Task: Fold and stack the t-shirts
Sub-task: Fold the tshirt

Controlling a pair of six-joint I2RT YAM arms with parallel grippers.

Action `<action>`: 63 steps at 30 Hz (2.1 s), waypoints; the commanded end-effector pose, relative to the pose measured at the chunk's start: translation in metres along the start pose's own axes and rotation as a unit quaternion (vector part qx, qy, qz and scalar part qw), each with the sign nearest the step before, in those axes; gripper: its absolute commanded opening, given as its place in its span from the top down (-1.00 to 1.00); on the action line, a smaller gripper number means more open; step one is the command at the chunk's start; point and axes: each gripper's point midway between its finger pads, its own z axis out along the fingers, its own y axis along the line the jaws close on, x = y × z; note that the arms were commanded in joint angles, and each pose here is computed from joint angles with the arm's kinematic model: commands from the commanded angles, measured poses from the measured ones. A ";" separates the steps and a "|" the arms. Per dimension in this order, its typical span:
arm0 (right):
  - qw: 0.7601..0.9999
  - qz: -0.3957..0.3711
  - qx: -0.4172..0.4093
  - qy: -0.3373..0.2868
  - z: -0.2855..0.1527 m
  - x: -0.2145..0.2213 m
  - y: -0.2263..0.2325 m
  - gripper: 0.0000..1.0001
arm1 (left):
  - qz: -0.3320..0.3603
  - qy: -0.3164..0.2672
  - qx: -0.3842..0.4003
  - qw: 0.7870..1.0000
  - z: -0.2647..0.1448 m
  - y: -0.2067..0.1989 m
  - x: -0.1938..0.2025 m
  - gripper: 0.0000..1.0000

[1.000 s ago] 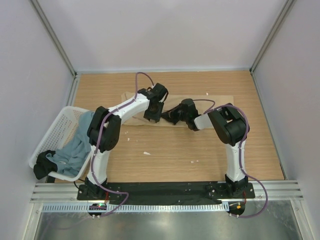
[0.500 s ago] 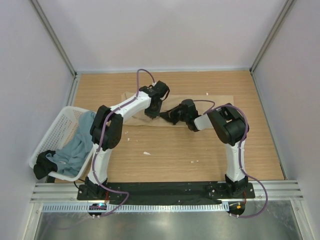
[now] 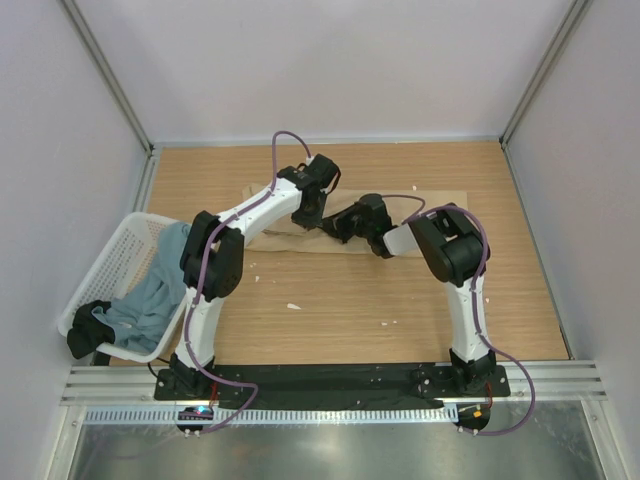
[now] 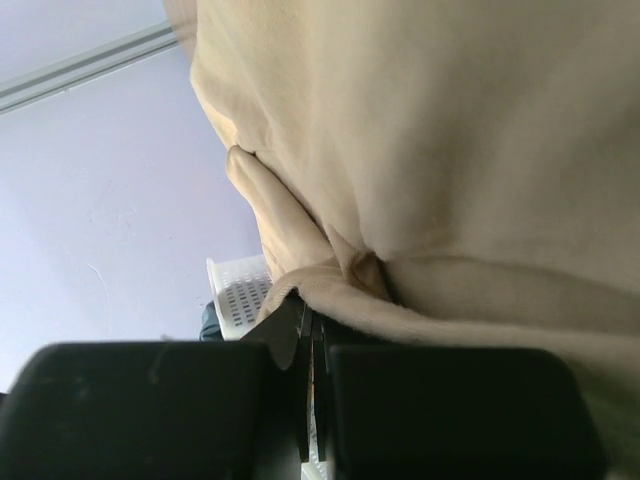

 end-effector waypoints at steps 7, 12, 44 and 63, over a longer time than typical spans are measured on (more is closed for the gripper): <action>1.000 -0.025 -0.004 -0.009 0.015 -0.013 0.017 0.97 | -0.006 -0.035 0.023 0.999 -0.027 -0.005 -0.019 1.00; 0.999 -0.037 0.012 -0.001 0.007 -0.007 0.021 0.97 | -0.013 -0.055 0.007 0.998 -0.038 0.002 -0.031 1.00; 0.999 -0.035 -0.019 -0.024 0.014 -0.049 0.021 0.84 | -0.027 -0.045 0.074 0.996 -0.028 -0.014 -0.029 -0.02; 0.971 -0.220 0.051 0.083 -0.039 -0.026 0.022 0.12 | -0.226 -0.048 0.113 0.966 0.023 0.123 -0.088 -0.06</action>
